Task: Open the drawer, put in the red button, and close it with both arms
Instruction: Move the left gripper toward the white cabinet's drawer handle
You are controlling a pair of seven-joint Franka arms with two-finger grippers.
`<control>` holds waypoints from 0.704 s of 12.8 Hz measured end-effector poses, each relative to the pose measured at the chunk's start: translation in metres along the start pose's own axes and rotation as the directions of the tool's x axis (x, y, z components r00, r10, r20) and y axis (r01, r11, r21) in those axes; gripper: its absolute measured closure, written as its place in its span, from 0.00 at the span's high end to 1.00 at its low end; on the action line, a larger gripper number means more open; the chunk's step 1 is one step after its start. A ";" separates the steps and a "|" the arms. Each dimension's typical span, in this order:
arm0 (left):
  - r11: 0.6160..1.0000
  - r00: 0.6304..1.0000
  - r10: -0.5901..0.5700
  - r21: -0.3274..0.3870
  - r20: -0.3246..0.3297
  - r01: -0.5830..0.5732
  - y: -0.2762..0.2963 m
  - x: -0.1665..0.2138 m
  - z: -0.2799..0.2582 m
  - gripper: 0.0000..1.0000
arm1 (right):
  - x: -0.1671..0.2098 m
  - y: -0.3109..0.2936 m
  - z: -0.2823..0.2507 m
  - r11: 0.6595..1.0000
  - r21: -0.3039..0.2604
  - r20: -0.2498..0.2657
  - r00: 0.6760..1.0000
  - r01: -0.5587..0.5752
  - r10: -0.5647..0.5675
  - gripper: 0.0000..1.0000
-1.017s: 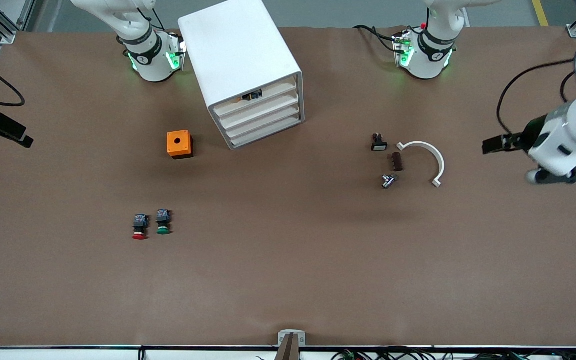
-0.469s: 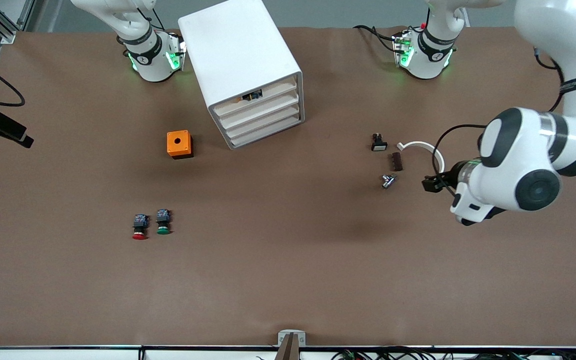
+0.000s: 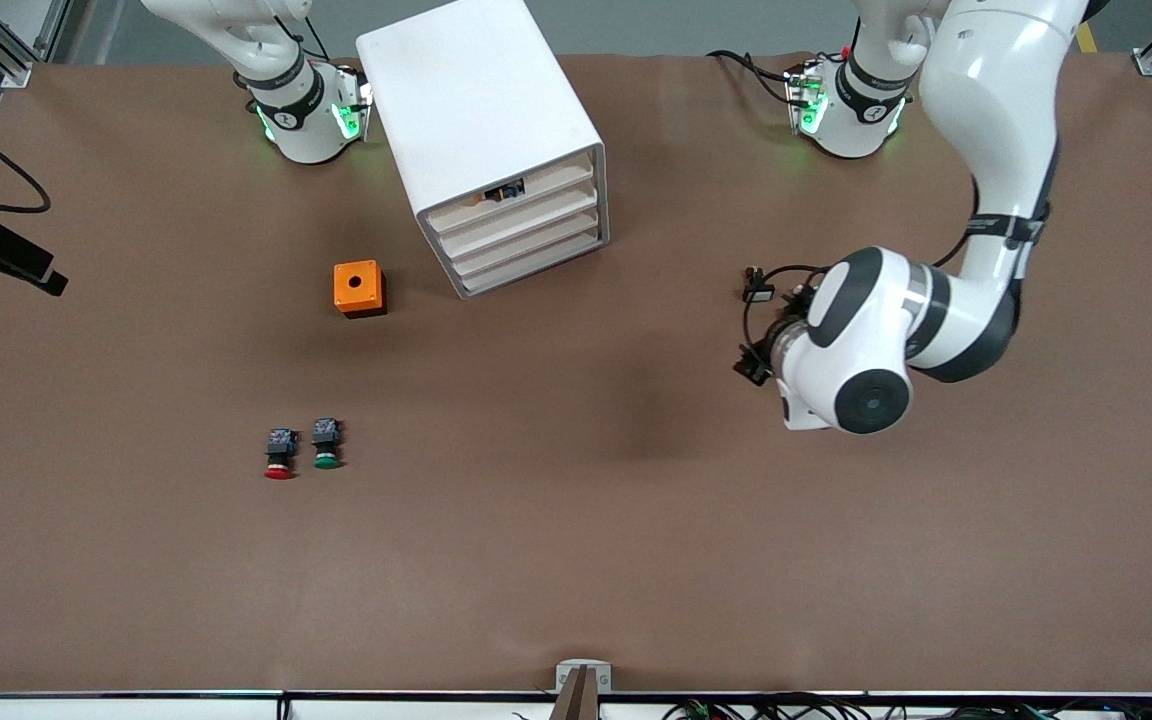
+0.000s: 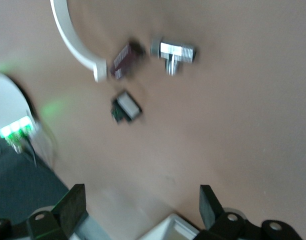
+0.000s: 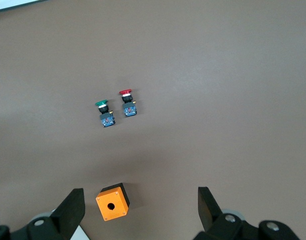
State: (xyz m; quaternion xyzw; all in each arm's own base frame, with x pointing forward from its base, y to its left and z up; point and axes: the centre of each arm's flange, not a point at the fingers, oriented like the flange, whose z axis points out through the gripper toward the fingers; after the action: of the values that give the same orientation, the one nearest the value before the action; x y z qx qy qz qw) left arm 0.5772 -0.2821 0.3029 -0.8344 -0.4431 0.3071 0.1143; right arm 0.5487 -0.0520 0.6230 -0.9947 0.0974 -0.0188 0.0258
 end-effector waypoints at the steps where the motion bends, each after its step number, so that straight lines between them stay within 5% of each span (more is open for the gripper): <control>1: 0.999 0.998 -0.036 0.010 0.058 0.036 0.007 -0.004 0.011 1.00 | 0.000 0.000 0.000 1.000 0.000 0.000 1.000 0.000 0.000 1.00; 4: 0.968 0.959 -0.247 0.071 0.136 0.239 0.020 -0.012 0.034 0.99 | 0.000 0.000 0.000 1.000 0.000 0.000 1.000 0.000 0.000 1.00; 9: 0.784 0.721 -0.619 0.300 0.313 0.543 0.040 -0.077 0.057 0.99 | 0.000 0.000 0.001 1.000 0.000 0.002 1.000 0.000 0.000 1.00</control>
State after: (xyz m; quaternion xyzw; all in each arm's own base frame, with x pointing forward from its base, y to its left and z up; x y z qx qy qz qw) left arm 0.5369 -0.3723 0.2712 -0.5581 -0.6658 0.4568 0.1910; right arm 0.5486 -0.0520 0.6223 -0.9948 0.0974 -0.0175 0.0259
